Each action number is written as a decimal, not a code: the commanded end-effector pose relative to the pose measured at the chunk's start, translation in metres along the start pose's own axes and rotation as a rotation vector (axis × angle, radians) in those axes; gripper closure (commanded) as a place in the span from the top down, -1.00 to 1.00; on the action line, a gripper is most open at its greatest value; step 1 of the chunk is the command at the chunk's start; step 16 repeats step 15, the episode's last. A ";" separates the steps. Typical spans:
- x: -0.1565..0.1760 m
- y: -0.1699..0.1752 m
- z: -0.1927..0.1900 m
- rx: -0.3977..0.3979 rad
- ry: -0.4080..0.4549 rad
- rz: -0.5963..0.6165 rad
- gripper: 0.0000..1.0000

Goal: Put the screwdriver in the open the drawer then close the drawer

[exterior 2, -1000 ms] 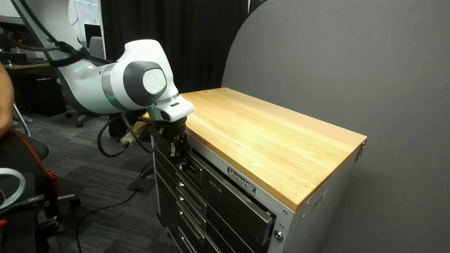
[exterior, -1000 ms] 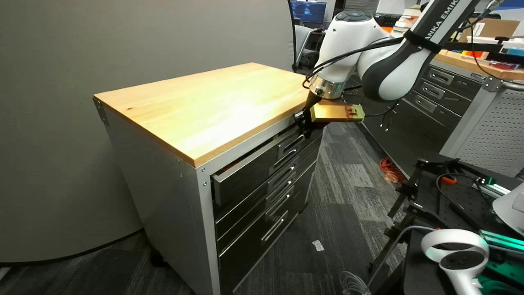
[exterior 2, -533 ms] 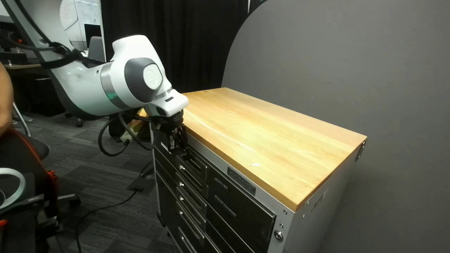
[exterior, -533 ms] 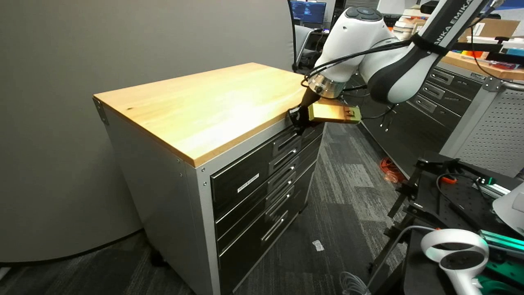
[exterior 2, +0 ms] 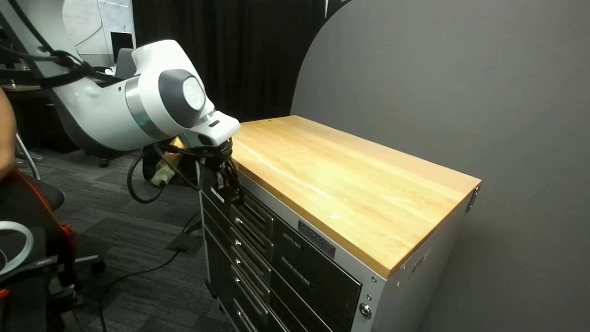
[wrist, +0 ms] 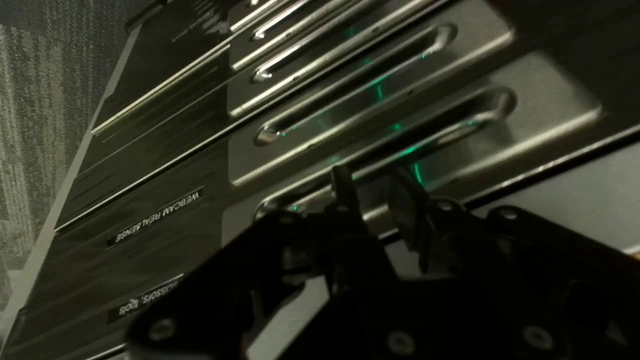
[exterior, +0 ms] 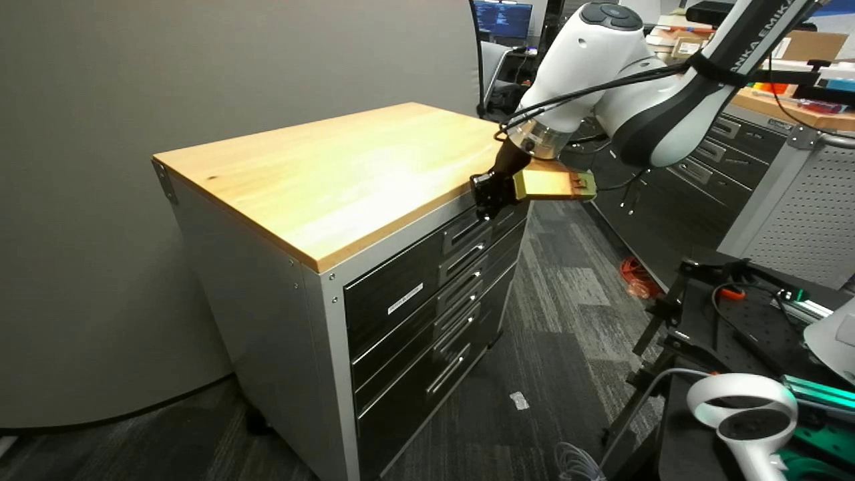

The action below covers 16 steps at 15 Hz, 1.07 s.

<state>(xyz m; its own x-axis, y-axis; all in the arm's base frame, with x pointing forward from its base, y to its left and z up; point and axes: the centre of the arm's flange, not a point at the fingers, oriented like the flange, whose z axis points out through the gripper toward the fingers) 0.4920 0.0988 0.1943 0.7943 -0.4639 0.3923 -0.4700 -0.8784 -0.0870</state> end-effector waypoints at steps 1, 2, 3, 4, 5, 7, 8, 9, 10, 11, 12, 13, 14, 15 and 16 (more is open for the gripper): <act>0.012 0.009 -0.052 0.004 -0.143 -0.138 0.19; 0.011 0.010 -0.064 0.011 -0.173 -0.181 0.32; 0.007 0.013 -0.075 0.002 -0.208 -0.221 0.50; 0.004 0.013 -0.082 -0.001 -0.233 -0.265 0.63; -0.002 0.013 -0.085 -0.004 -0.262 -0.306 0.76; -0.013 0.008 -0.086 -0.009 -0.321 -0.383 1.00; -0.018 0.004 -0.086 -0.018 -0.353 -0.423 1.00; -0.020 -0.001 -0.084 -0.031 -0.385 -0.455 1.00; -0.021 -0.008 -0.084 -0.037 -0.411 -0.447 1.00; -0.076 -0.006 -0.040 -0.032 -0.367 -0.409 1.00; -0.069 -0.012 -0.044 -0.029 -0.392 -0.423 1.00; -0.063 -0.016 -0.046 -0.026 -0.398 -0.430 1.00; -0.059 -0.017 -0.047 -0.026 -0.399 -0.432 1.00; -0.058 -0.016 -0.047 -0.026 -0.399 -0.432 1.00; -0.058 -0.016 -0.047 -0.026 -0.399 -0.432 1.00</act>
